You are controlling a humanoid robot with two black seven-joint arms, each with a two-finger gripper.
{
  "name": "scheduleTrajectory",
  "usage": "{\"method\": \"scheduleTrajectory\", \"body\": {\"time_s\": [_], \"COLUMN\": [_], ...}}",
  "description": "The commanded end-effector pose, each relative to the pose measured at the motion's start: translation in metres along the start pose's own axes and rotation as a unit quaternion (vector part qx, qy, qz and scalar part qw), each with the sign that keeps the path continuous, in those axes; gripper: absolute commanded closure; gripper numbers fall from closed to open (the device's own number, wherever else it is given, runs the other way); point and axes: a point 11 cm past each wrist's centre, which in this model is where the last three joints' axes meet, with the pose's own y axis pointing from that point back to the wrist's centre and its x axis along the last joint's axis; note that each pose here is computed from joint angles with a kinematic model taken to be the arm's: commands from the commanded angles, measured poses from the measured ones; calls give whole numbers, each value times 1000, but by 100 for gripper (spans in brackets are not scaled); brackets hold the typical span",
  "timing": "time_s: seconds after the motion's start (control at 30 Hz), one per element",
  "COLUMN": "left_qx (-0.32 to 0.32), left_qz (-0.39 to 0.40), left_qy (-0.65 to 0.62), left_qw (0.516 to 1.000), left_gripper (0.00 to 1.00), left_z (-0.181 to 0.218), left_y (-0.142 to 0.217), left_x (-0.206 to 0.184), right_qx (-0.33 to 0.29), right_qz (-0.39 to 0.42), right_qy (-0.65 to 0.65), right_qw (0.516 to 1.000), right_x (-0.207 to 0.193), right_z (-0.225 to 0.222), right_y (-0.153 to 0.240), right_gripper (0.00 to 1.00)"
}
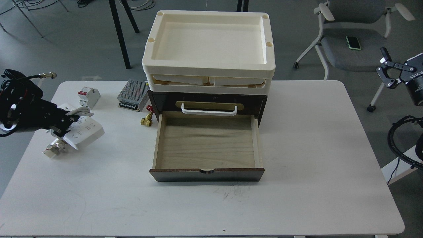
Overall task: Put charging cable into cabinet
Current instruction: 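Carry the cable with the left gripper over the open drawer, then lower the cable into the open drawer with the left gripper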
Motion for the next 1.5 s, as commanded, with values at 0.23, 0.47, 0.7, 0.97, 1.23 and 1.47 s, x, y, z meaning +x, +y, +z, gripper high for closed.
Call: {"method": "scheduleTrajectory", "body": {"time_s": [0.23, 0.47, 0.7, 0.97, 1.23, 1.47], "left_qx": [-271, -390, -408, -403, -380, -370], "left_qz": [97, 114, 100, 110, 104, 92], "left_qy": [208, 303, 359, 434, 467, 486], "left_qw": [935, 862, 833, 798, 791, 786], "left_gripper": [100, 100, 100, 100, 100, 100], "left_z": [119, 163, 180, 175, 168, 172], "left_y": [39, -4, -60, -97, -119, -133], "left_x": [64, 89, 81, 82, 68, 52], "right_qx": [2, 2, 2, -1, -3, -3], "right_qz": [0, 7, 8, 10, 13, 12], "right_qy": [-1, 5, 6, 6, 5, 4], "right_qw": [1000, 1000, 1000, 1000, 1000, 1000], "right_x": [0, 5, 6, 8, 9, 9], "right_z": [0, -4, -4, -2, 0, 0], "right_y": [0, 3, 3, 6, 8, 8], "right_gripper": [0, 0, 0, 0, 0, 0]}}
